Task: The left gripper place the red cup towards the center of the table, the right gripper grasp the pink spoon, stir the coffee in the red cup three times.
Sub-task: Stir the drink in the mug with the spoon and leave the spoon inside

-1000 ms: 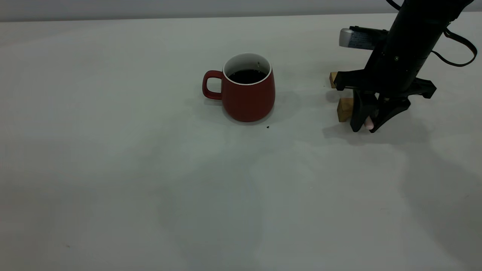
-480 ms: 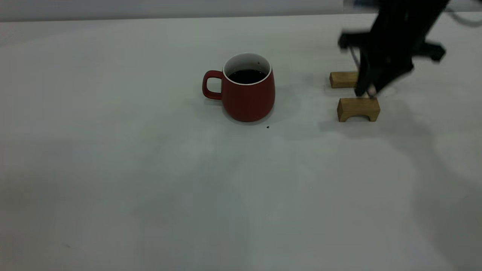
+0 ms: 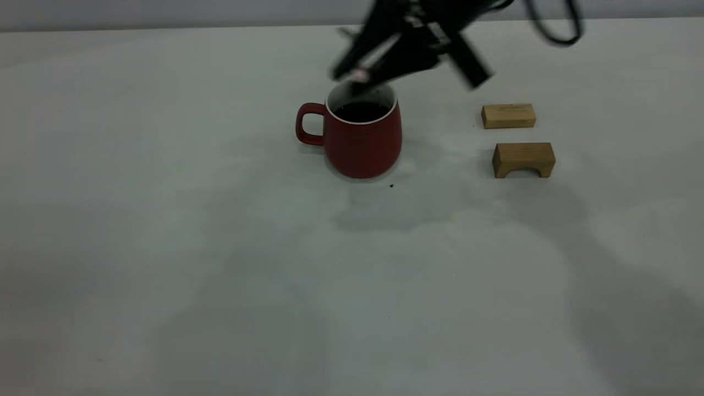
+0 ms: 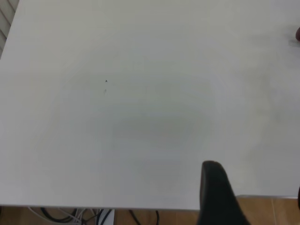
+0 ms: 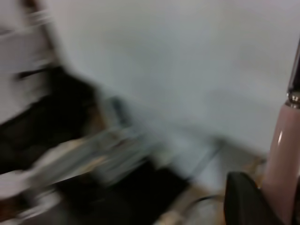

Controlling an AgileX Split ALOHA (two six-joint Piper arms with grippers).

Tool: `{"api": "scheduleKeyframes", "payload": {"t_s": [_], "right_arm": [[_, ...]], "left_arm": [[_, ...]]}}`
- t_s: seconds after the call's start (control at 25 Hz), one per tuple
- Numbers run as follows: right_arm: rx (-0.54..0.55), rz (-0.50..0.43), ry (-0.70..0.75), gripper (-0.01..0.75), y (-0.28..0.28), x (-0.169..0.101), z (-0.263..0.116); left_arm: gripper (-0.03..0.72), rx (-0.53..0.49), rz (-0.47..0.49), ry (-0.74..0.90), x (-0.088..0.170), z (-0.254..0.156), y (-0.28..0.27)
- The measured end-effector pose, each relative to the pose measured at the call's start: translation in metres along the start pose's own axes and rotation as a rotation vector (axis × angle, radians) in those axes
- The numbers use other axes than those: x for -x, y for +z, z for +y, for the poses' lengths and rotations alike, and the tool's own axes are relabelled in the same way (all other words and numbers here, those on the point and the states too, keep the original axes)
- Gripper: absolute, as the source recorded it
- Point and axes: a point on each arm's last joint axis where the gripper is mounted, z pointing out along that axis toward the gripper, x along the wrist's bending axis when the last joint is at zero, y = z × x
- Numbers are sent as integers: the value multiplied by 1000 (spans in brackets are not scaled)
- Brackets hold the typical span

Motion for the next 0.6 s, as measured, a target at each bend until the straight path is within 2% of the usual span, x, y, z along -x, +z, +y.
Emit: {"api": "scheduleKeyframes", "payload": {"t_s": [0.12,0.28,0.36,0.44,0.6], "right_arm": [[-26,182,212,142,8,-6,3],[1,404,518,142,7,-15,16],[4,460,600,142,5,-19,19],[-4,476,702,142,3,-18,21],[-30,493,1006,142,-2,-14,27]], "left_arm": [[478,0,0,0,0,0,0],[478,0,0,0,0,0,0],[478,0,0,0,0,0,0],[478,0,0,0,0,0,0],[478,0,0,0,0,0,0]]}}
